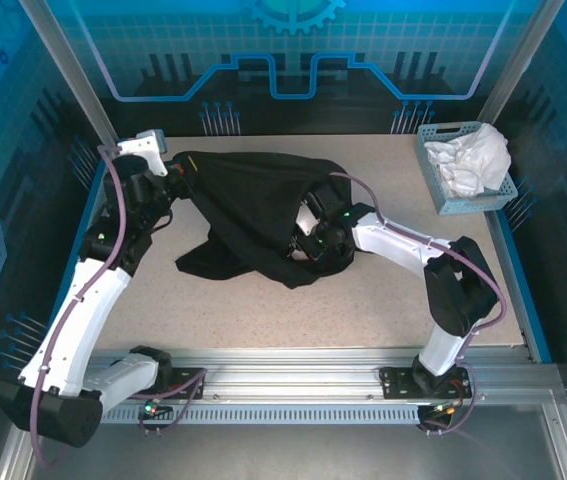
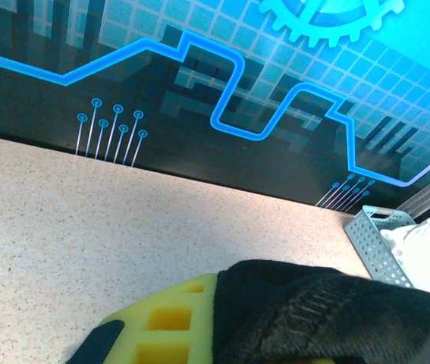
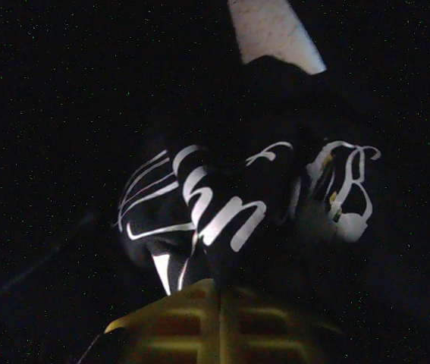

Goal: Fold the inside-out t-shirt

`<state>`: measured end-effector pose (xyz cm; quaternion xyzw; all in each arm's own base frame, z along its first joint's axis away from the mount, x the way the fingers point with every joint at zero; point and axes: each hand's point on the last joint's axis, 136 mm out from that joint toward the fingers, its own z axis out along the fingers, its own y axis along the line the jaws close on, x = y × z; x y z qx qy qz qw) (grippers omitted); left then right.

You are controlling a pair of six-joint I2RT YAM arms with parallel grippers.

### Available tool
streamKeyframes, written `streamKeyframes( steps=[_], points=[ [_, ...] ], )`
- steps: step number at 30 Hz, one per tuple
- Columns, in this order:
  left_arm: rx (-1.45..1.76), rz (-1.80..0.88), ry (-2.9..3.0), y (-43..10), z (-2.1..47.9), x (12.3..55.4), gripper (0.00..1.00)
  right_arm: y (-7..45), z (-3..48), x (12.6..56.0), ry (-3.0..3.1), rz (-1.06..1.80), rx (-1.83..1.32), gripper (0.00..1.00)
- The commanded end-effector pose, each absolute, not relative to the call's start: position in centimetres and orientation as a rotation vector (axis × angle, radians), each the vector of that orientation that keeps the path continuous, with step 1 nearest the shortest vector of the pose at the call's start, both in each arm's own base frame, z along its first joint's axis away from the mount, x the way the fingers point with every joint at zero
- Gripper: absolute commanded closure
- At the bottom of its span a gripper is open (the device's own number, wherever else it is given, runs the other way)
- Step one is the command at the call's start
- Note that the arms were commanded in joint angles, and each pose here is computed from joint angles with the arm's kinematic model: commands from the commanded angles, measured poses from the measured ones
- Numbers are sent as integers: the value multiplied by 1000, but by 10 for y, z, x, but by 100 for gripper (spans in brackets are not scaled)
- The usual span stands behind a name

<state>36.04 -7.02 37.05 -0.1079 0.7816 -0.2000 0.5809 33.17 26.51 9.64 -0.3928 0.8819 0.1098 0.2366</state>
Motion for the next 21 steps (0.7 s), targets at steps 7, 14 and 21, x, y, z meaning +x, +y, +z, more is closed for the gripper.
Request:
streamKeyframes(
  steps=[7,14,21],
  points=[
    [-402,-431,1746,-36,385,392,100,285,112,329,2244,278,-1249,100],
    [-476,-483,1816,-29,339,403,100,306,169,330,2036,420,-1199,100],
    [-548,-453,1946,-27,256,406,100,311,267,334,1776,663,-1052,100]
  ],
)
